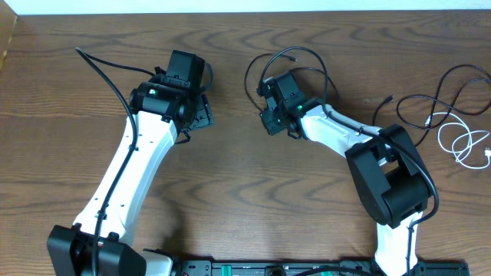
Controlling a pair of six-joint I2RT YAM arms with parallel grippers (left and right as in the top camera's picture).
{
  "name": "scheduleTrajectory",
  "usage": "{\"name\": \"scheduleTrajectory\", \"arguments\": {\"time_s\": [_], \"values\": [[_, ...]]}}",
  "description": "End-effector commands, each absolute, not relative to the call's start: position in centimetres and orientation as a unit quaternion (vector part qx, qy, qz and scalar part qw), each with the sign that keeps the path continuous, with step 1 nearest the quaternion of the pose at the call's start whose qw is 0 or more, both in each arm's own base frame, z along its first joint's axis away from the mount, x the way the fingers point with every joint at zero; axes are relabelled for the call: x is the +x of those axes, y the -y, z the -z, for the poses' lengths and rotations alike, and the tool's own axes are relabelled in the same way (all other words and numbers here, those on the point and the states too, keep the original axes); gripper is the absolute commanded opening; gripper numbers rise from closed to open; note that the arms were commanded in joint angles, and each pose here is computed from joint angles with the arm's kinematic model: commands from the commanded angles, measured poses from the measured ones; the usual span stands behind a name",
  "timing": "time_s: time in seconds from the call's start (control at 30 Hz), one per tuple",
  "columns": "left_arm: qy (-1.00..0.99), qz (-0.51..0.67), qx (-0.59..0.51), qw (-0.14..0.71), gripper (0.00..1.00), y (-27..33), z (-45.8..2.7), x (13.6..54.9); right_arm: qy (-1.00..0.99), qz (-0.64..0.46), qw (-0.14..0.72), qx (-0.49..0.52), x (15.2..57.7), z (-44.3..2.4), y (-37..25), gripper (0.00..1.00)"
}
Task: Untangle cables
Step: 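Drag the black cable loop to the right side with the right gripper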
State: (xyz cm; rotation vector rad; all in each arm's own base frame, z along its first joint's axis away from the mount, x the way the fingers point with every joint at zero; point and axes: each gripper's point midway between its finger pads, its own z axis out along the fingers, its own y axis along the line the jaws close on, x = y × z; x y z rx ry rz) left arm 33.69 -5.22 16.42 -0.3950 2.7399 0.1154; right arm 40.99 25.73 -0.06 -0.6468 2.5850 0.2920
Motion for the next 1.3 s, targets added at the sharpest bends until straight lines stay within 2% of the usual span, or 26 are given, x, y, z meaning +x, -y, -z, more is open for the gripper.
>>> {"name": "scheduleTrajectory", "arguments": {"time_s": [0.0,0.13,0.27,0.4,0.5,0.53,0.73,0.77,0.87,1.03,1.27], "values": [[-0.97,-0.05,-0.142,0.19,0.8,4.8,-16.8,33.7,-0.967,-0.081,0.142,-0.198,37.5,4.2,-23.4,0.03],[-0.97,-0.05,-0.142,0.19,0.8,4.8,-16.8,33.7,-0.97,-0.074,0.122,-0.196,36.3,2.7,-22.6,0.01],[-0.97,-0.05,-0.142,0.19,0.8,4.8,-16.8,33.7,-0.967,-0.08,0.142,-0.195,36.5,-0.1,-22.6,0.01],[-0.97,-0.05,-0.142,0.19,0.8,4.8,-16.8,33.7,-0.96,-0.088,0.198,-0.179,38.1,-4.8,-21.8,0.01],[-0.97,-0.05,-0.142,0.19,0.8,4.8,-16.8,33.7,-0.951,-0.054,0.267,-0.146,40.2,-9.5,-19.1,0.01],[-0.97,-0.05,-0.142,0.19,0.8,4.8,-16.8,33.7,-0.943,-0.019,0.313,-0.114,41.4,-12.6,-16.3,0.01],[-0.97,-0.05,-0.142,0.19,0.8,4.8,-16.8,33.7,-0.904,0.074,0.421,0.015,43.3,-21.5,-5.4,0.01],[-0.97,-0.05,-0.142,0.19,0.8,4.8,-16.8,33.7,-0.89,0.093,0.443,0.049,43.5,-23.5,-1.3,0.01],[-0.97,-0.05,-0.142,0.19,0.8,4.8,-16.8,33.7,-0.868,0.143,0.465,0.096,43.1,-26.0,5.8,0.01],[-0.97,-0.049,-0.142,0.19,0.8,4.8,-16.8,33.7,-0.833,0.206,0.464,0.221,40.1,-27.3,18.3,0.01],[-0.971,-0.041,-0.141,0.186,0.8,5.2,-16.7,33.7,-0.84,0.187,0.418,0.29,38.2,-23.0,24.5,0.01]]}}
